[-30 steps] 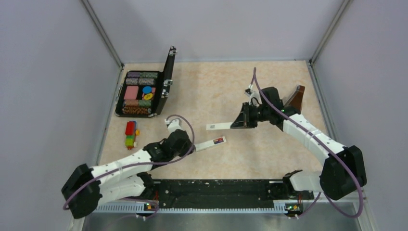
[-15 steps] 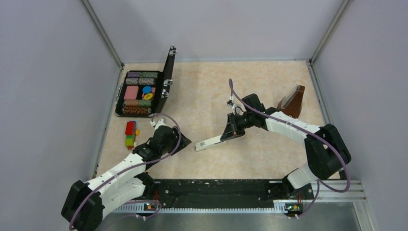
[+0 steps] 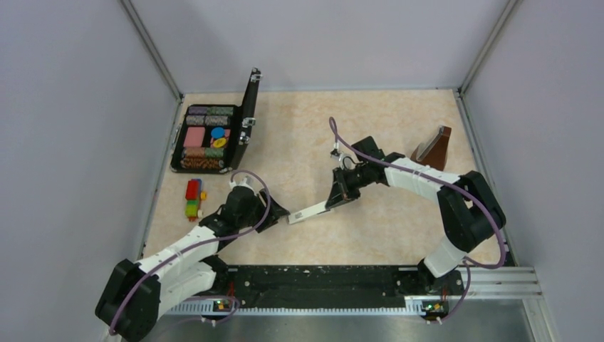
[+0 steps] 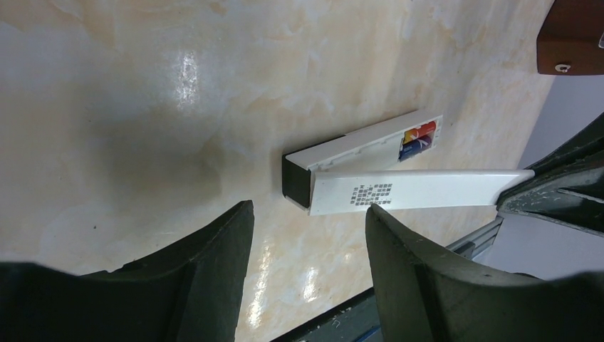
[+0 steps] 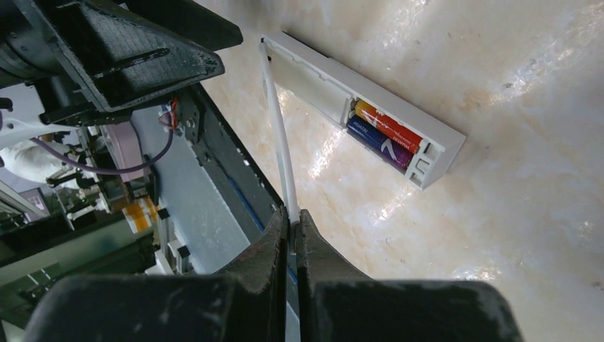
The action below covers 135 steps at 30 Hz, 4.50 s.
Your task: Load the batteries into the remote control
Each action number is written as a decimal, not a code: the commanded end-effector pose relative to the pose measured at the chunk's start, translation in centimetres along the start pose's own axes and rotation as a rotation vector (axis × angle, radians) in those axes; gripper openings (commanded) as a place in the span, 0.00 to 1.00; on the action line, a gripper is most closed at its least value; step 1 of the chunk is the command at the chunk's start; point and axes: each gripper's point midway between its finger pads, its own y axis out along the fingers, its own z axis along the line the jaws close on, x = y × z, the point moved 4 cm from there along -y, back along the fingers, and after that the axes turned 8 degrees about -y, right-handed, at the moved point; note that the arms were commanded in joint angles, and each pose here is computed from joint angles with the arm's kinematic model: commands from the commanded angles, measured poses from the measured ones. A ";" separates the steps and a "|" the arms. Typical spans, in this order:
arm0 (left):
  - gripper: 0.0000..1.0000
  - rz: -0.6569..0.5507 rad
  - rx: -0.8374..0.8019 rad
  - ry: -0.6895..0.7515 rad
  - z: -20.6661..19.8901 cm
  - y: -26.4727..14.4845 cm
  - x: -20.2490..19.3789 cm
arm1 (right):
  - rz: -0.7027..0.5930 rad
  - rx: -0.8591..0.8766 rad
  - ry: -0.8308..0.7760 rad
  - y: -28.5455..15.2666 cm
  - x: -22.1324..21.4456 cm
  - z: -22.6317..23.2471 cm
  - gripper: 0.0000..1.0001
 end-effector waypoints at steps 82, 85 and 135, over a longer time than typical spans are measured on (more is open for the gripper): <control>0.61 0.124 0.106 0.088 1.0 2.9 -0.1 | 0.069 -0.171 0.163 0.0 0.6 -6.0 0.00; 0.60 0.141 0.130 0.100 1.4 3.0 -0.2 | 0.069 -0.182 0.169 0.1 0.6 -6.2 0.00; 0.56 0.126 0.209 0.162 0.4 4.9 -2.5 | 0.034 -0.332 0.183 -0.4 0.8 -7.9 0.02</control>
